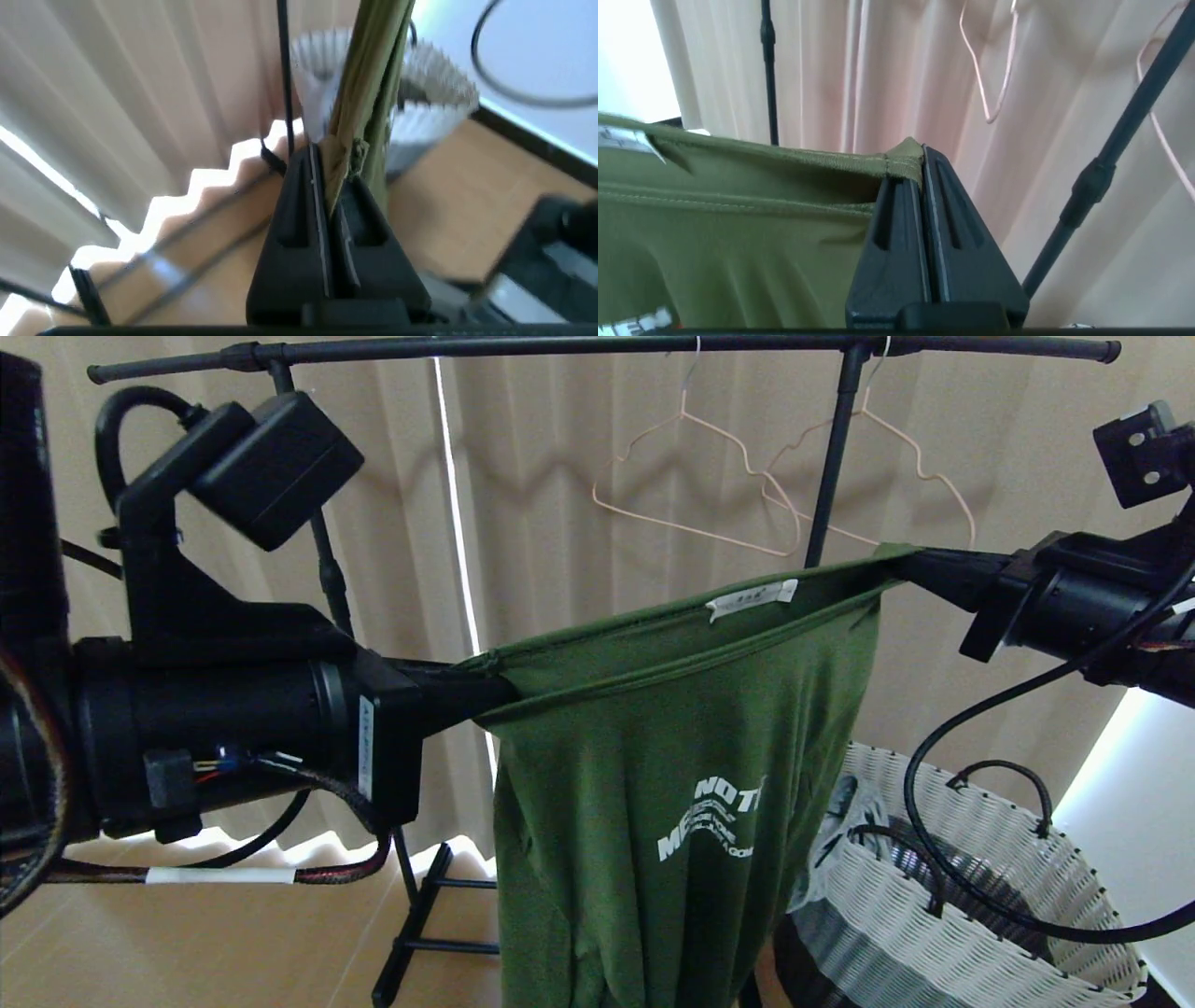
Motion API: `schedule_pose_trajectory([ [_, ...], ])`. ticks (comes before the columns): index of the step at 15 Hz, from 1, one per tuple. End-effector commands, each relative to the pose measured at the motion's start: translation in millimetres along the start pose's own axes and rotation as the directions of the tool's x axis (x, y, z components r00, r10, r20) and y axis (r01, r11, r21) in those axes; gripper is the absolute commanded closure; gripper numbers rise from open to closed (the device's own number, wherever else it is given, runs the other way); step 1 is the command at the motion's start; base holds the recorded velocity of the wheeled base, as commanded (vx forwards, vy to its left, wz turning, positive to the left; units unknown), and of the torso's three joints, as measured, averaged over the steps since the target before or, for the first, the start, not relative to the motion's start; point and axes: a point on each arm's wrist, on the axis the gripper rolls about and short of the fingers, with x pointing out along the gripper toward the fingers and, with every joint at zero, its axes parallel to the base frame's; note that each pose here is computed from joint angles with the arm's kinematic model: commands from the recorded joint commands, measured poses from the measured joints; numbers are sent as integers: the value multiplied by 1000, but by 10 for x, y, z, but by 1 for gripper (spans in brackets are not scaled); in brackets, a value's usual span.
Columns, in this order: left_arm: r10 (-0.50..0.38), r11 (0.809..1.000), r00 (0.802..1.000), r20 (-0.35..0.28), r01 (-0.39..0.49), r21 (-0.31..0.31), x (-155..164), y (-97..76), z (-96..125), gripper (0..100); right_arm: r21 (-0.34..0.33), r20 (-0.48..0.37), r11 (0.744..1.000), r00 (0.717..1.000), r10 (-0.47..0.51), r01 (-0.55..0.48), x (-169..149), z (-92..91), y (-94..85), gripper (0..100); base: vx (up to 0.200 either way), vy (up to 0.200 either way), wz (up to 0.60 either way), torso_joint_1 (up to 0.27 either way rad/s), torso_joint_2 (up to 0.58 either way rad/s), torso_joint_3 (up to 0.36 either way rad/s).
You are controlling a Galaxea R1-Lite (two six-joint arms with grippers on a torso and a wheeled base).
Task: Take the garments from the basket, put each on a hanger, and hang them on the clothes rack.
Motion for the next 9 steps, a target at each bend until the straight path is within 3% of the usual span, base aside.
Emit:
schedule_pose_trajectory([
  [1, 35, 999, 996, 87, -36, 20, 129, 48, 141, 100, -7, 15, 1000, 1000, -2, 2, -47, 47, 15, 100, 0, 0, 0, 0, 0, 0],
  [3, 54, 998, 992, 116, -58, 25, 170, 78, 193, 100, -9, 21, 1000, 1000, -4, 4, -62, 69, 17, 100, 0, 0, 0, 0, 0, 0],
  [4, 127, 989, 968, 214, -140, 49, 381, 162, 380, 100, -21, 46, 1000, 999, -10, 11, -152, 151, 38, 100, 0, 0, 0, 0, 0, 0],
  [9, 185, 979, 968, 169, -197, 54, 673, 275, 214, 100, -9, 19, 1000, 1000, -16, 16, -144, 58, 23, 100, 0, 0, 0, 0, 0, 0],
])
